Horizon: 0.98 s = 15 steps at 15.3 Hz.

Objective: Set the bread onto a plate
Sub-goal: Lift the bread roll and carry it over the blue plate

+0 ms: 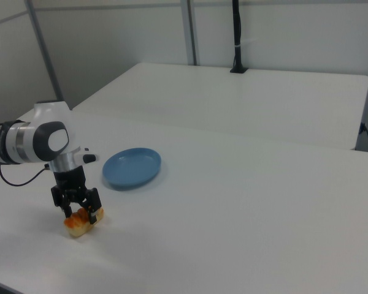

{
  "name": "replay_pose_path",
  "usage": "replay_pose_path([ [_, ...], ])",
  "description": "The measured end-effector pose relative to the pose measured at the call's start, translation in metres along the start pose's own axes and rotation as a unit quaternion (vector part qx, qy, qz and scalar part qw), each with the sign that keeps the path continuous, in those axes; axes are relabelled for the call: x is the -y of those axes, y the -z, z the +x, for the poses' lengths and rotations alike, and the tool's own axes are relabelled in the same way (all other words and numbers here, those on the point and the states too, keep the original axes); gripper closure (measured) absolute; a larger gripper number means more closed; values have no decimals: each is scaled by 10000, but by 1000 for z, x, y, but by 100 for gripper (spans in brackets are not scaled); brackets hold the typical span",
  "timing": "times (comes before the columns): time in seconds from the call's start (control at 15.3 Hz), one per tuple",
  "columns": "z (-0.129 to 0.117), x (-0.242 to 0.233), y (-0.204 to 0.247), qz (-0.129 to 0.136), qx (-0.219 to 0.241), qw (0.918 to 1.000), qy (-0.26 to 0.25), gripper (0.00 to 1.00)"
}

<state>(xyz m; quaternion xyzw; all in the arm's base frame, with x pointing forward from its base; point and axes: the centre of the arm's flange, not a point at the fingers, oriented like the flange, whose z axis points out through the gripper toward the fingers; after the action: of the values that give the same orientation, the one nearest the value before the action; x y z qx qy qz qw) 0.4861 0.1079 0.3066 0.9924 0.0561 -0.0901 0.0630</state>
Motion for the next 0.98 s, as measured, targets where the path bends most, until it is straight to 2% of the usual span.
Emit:
replay_pose_path([
  [0.07, 2, 1, -5, -14, 9, 10000, 10, 13],
  [0.2, 4, 2, -7, -17, -18, 10000, 18, 37],
  [0.39, 12, 0, 8, 8, -195, 9998, -13, 66],
  [0.52, 28, -6, 39, 52, -517, 9986, -58, 71],
  [0.65, 48, -18, 86, 128, -982, 9951, -85, 71],
  [0.78, 68, -31, 127, 298, -1374, 9899, -171, 70],
  [0.92, 95, -39, 149, 391, -1611, 9858, -283, 68],
  [0.98, 111, -41, 151, 402, -1668, 9846, -323, 62],
])
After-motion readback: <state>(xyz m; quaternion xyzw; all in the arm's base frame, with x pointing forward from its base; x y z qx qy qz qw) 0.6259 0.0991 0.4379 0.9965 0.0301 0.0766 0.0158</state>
